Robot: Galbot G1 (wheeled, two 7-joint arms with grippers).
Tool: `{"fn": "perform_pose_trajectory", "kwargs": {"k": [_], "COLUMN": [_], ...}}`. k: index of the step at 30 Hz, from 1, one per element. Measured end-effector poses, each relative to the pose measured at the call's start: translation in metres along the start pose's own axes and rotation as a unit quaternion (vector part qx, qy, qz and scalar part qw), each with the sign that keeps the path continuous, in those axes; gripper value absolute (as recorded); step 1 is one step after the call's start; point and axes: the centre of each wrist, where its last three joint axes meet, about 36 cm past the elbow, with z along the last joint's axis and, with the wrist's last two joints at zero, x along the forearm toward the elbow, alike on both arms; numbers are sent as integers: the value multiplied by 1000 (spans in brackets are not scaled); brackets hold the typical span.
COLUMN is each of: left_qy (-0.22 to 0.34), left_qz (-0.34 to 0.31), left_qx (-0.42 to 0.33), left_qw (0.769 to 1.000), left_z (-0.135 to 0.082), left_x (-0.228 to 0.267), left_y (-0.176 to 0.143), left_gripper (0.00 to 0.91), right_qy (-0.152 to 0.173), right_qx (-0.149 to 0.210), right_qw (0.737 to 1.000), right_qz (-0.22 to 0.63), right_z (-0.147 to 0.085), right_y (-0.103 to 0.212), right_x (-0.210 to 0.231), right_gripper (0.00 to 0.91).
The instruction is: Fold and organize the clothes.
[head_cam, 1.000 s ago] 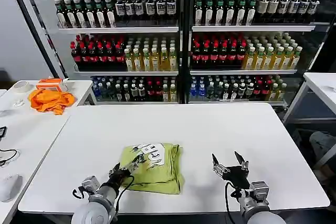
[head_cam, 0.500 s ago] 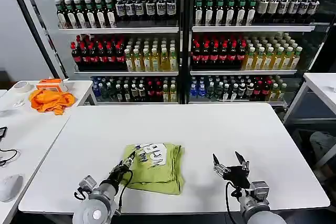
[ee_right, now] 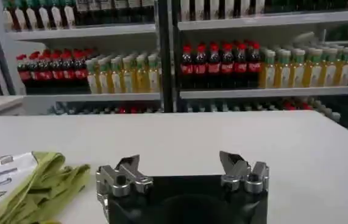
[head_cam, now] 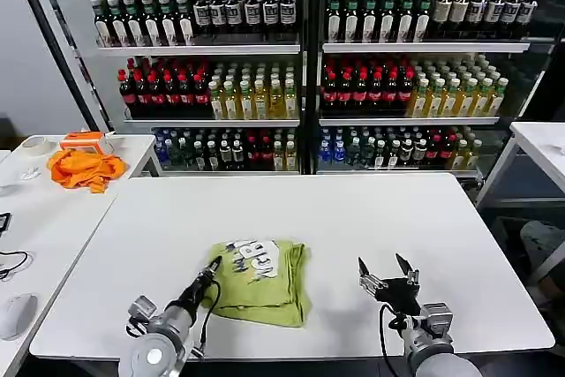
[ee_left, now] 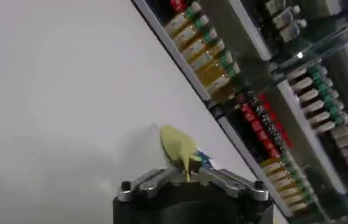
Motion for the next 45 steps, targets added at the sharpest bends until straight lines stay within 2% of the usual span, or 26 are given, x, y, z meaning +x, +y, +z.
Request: {"fn": "perform_pose_trajectory", "kwargs": {"k": [5, 10, 13, 21, 24, 26, 30, 34, 38, 45], "left_qy": [-11, -32, -49, -103, -100, -92, -65, -30, -11, 8], "left_qz": [8, 12, 10, -6, -6, -6, -20, -42, -37, -3], "left_qx": [15, 6, -20, -169, -238, -284, -370, -455, -514, -554], "left_qw": [1000, 999, 999, 980, 966, 954, 926, 889, 857, 832], "left_z": [-10, -33, -57, -162, -187, -192, -180, -144, -107, -49], "left_x": [6, 19, 31, 76, 89, 94, 86, 66, 49, 19], "left_y": [-1, -3, -1, -16, -34, -44, -48, -40, -44, -60], "left_gripper": [20, 20, 20, 20, 20, 20, 20, 20, 20, 20], "right_qy": [-1, -3, -6, -12, -12, -14, -15, -15, -14, -14], "right_qx": [-1, -3, -4, -10, -8, -7, -6, -5, -3, -4], "right_qw": [1000, 1000, 1000, 1000, 1000, 1000, 1000, 1000, 1000, 1000], "right_qz": [0, -2, -4, -11, -12, -11, -7, -3, 2, 10], "right_z": [-1, -2, -4, -8, -9, -10, -11, -11, -10, -10], "right_y": [0, 1, 1, 3, 3, 2, 0, -1, -3, -6], "right_x": [0, -2, -3, -4, -2, -1, 2, 4, 7, 12], "right_gripper": [907, 907, 907, 907, 907, 907, 907, 907, 907, 907]}}
